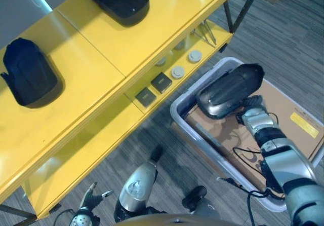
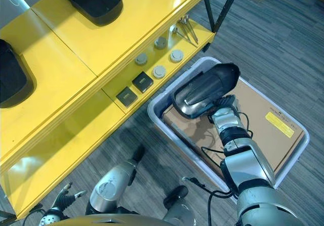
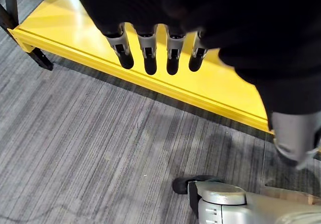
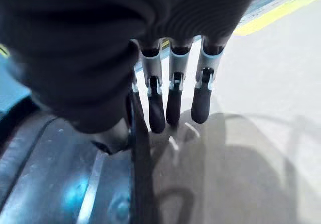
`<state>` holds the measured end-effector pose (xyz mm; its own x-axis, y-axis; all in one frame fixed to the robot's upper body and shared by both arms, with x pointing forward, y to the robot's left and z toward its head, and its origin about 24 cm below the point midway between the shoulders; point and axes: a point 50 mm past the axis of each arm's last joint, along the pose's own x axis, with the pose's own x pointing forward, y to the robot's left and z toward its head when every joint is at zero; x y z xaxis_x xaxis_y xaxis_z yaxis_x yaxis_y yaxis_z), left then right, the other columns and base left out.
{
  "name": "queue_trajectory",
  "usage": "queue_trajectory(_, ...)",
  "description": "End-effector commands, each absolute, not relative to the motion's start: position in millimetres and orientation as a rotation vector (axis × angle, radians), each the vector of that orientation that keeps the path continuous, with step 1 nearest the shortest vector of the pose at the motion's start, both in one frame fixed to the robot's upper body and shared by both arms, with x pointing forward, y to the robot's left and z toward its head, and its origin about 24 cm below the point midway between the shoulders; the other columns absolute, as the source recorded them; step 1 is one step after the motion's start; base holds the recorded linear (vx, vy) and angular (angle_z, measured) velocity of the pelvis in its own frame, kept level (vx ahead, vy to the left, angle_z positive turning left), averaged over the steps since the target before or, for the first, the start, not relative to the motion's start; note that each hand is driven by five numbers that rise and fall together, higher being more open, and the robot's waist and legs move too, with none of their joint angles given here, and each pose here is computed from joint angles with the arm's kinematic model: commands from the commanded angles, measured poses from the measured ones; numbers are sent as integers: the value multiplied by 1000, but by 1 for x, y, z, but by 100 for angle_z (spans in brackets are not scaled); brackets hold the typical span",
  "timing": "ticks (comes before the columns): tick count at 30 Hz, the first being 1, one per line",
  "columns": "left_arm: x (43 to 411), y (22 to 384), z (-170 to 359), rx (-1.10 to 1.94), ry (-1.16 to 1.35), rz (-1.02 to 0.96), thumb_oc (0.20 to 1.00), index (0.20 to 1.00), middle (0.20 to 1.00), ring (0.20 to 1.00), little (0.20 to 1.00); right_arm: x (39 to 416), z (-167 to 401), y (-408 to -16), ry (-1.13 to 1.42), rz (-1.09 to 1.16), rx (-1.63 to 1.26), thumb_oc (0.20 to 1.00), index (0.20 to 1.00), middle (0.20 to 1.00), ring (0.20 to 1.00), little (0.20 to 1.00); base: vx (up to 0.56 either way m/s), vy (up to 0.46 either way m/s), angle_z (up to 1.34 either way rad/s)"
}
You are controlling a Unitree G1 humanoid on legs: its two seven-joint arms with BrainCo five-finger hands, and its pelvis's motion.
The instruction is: Move parts from the plastic box to the shelf.
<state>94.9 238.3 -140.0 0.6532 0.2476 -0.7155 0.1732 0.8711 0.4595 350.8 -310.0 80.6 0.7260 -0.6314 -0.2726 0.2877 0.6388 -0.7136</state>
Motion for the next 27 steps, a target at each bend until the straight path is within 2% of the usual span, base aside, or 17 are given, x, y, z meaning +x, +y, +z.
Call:
queue_trajectory(1, 95, 258, -133, 570, 851, 75, 1000, 1000, 1000, 1000, 1000, 338, 69, -328, 633, -525, -770, 200, 200, 200, 200, 200, -36, -62, 0)
queue_trajectory(9, 100, 259, -129, 579, 811, 75, 1000, 1000, 1000, 1000, 1000, 337, 74, -333, 606, -556, -752, 200, 200, 200, 200, 200, -17, -22, 0)
queue_trajectory(15, 112, 256, -120, 519, 716, 103, 1000, 1000, 1000, 1000, 1000, 339, 85, -332, 469, -574, -684, 200, 200, 200, 200, 200, -27, -69, -2)
queue_trajectory(21, 124, 251, -108, 299, 664, 97, 1000, 1000, 1000, 1000, 1000, 329, 112, -316, 198, -587, -461, 200, 200, 200, 200, 200, 28, -155, -15)
queue_trajectory(27, 131, 240, -102, 129, 636, 18, 1000, 1000, 1000, 1000, 1000, 319, 112, -304, 159, -557, -431, 200, 200, 200, 200, 200, 39, -83, -17)
